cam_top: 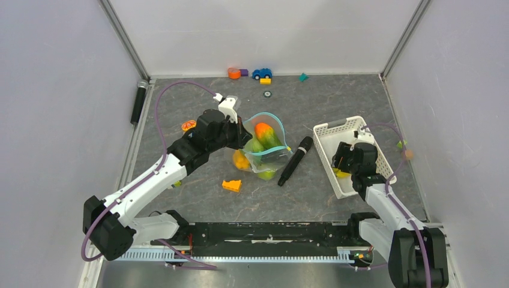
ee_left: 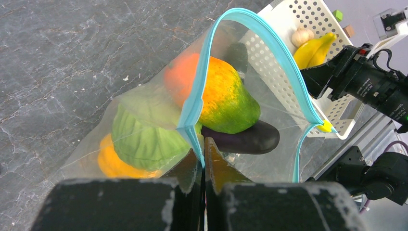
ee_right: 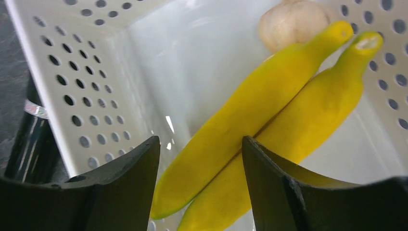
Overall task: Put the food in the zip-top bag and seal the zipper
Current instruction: Pick up the fake fruit from the bin.
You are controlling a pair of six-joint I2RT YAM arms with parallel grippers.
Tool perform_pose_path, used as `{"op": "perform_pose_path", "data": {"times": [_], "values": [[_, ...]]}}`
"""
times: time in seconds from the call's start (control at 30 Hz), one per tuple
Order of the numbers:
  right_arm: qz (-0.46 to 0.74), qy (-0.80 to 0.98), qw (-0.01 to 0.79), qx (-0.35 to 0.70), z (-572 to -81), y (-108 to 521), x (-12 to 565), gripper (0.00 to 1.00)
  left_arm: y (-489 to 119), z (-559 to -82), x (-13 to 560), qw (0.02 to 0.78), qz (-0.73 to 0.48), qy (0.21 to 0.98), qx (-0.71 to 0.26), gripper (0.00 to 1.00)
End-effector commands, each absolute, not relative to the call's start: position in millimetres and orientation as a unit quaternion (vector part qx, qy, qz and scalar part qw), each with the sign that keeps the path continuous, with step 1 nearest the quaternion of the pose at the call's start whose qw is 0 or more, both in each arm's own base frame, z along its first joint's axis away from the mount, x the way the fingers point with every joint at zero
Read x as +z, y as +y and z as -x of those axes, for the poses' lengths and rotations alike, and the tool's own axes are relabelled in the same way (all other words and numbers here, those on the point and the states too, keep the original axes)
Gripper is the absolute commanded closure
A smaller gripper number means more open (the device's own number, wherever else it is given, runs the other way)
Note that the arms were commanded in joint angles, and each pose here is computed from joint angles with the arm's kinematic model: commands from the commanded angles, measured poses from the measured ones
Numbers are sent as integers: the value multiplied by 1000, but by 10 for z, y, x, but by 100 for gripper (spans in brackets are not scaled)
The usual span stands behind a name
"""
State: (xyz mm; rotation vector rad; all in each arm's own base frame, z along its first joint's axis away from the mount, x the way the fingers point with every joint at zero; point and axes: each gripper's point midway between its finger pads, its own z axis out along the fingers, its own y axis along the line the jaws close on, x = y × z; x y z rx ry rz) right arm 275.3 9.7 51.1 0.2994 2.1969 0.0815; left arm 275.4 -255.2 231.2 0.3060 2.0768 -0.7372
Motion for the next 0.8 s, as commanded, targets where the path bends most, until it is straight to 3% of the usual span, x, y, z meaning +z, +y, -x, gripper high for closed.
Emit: {"op": "perform_pose_path", "data": {"times": [0.0, 0.3, 0.47, 0.77], "values": [[-91, 872, 478, 61, -2901, 209, 650, 32, -2571, -2778, 2465, 470, -142, 818, -301, 95], [-179, 875, 446, -55, -2731, -258, 700, 27, -2583, -2787, 2445, 466, -143, 820, -300, 95], [-169, 861, 474, -72, -2822, -324, 1101, 18, -2601, -2791, 2430, 462, -144, 822, -301, 95], [-140, 896, 404, -124, -2923, -466, 1058, 16, -2615, -2782, 2425, 459, -146, 821, -305, 95]]}}
